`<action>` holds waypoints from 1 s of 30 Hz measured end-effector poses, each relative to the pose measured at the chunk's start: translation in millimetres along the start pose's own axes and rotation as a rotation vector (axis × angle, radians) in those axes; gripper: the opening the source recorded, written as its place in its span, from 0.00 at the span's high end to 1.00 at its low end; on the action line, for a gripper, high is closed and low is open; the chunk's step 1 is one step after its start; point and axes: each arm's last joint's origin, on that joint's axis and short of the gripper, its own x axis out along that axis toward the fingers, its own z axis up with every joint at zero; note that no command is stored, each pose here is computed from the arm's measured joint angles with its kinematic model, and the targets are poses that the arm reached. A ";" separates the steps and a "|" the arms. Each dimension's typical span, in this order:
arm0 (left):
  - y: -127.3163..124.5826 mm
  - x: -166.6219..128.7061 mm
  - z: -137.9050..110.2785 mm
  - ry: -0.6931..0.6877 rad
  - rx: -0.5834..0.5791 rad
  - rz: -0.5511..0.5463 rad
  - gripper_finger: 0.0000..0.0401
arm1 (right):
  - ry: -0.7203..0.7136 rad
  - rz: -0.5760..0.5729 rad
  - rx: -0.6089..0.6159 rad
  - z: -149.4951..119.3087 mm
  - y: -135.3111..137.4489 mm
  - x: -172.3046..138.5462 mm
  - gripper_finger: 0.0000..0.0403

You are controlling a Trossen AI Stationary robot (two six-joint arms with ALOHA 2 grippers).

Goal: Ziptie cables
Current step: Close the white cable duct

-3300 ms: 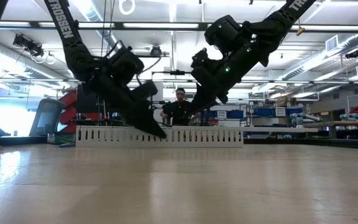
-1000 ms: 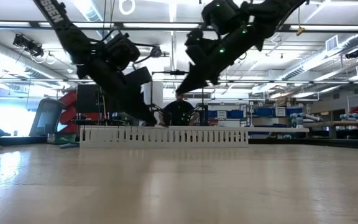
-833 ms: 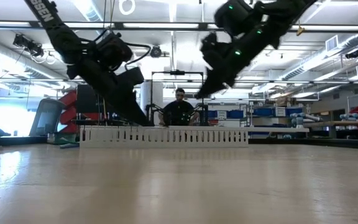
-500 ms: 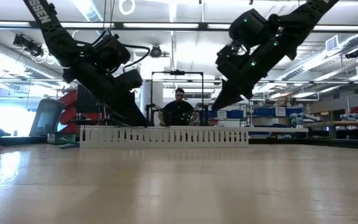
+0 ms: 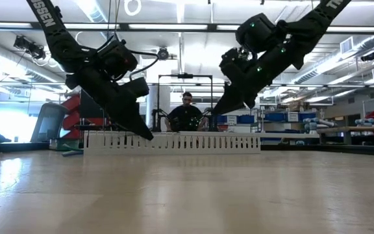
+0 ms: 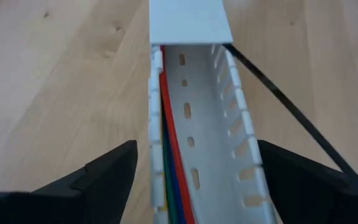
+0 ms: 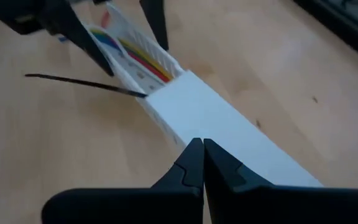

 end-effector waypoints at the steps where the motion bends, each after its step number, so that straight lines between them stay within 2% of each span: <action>1: 0.2 0.9 0.1 -0.003 0.005 0.001 0.18 | 0.008 -0.005 0.006 -2.1 -1.6 3.0 1.00; 9: 0.8 5.4 -2.7 0.006 0.003 0.004 0.31 | 0.023 0.036 0.012 -2.8 -2.1 26.9 1.00; 17: 1.2 5.4 -2.4 -0.001 0.032 0.011 0.33 | 0.083 0.121 0.019 2.9 -1.0 70.3 1.00; 22: 1.3 5.4 -2.3 -0.001 0.037 0.017 0.36 | 0.068 0.225 -0.027 18.3 12.2 98.3 1.00; 27: 1.2 5.4 -1.6 -0.006 0.041 0.018 0.40 | -0.016 0.261 -0.150 38.3 29.7 96.8 1.00; 30: 1.8 5.4 -1.7 -0.003 0.045 0.035 0.40 | -0.099 0.169 -0.196 59.6 36.0 74.3 1.00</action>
